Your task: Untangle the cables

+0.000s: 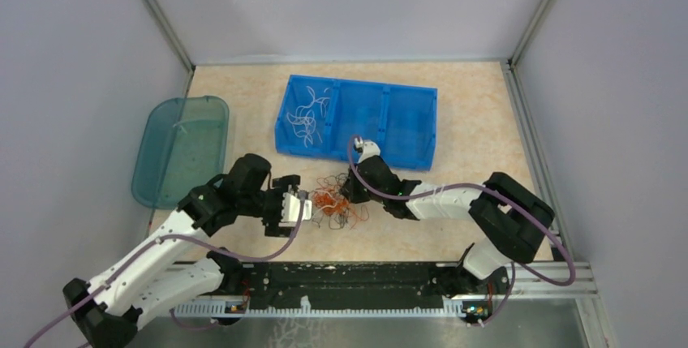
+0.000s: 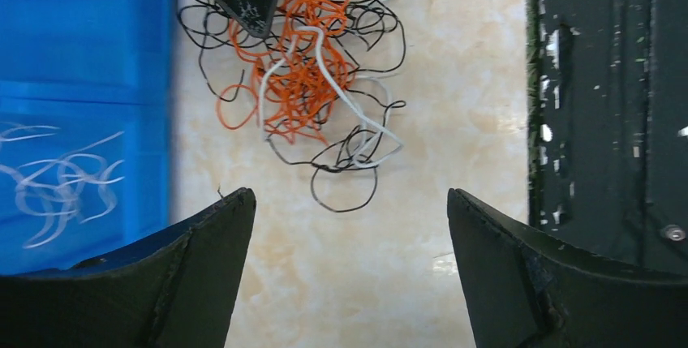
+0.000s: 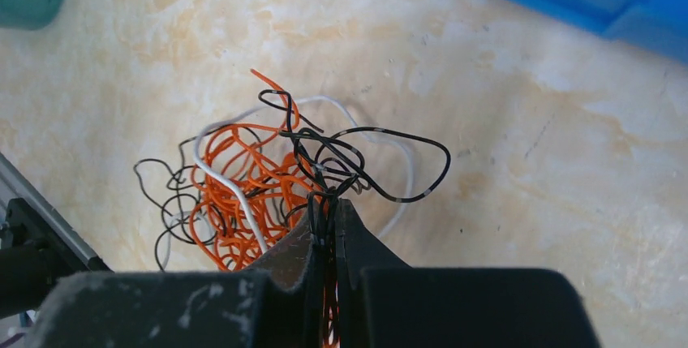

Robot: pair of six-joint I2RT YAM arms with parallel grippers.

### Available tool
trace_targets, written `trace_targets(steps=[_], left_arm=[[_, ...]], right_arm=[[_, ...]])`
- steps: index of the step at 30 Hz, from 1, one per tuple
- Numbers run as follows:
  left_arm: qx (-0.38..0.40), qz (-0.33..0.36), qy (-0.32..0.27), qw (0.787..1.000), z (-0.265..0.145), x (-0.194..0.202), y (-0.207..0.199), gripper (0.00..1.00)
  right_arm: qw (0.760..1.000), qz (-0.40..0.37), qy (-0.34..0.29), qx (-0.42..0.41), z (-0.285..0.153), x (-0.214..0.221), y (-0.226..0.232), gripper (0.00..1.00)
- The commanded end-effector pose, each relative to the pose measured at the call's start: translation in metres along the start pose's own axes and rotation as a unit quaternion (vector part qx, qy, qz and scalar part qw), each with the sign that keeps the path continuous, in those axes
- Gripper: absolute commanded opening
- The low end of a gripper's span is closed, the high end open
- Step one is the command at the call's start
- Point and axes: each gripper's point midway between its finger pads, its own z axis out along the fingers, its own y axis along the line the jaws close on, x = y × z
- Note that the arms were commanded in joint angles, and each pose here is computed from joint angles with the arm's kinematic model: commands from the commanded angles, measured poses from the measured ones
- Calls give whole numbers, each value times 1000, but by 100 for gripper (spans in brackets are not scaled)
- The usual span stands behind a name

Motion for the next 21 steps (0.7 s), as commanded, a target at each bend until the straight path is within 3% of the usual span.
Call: trace_targets(steps=[1,8,21], left_arm=[[45,-67,-28,996,14,-14,-7,93],[112,-155,-27,981,40,-18,-19,91],[108,-199,13,974,83,2,-12,84]], right_arm=[[998,49,-35,-1,-5,-7,6,0],[995,72,-66,32,-12,-10,-6,0],[988,106,-103,47,-21,-10,0,0]])
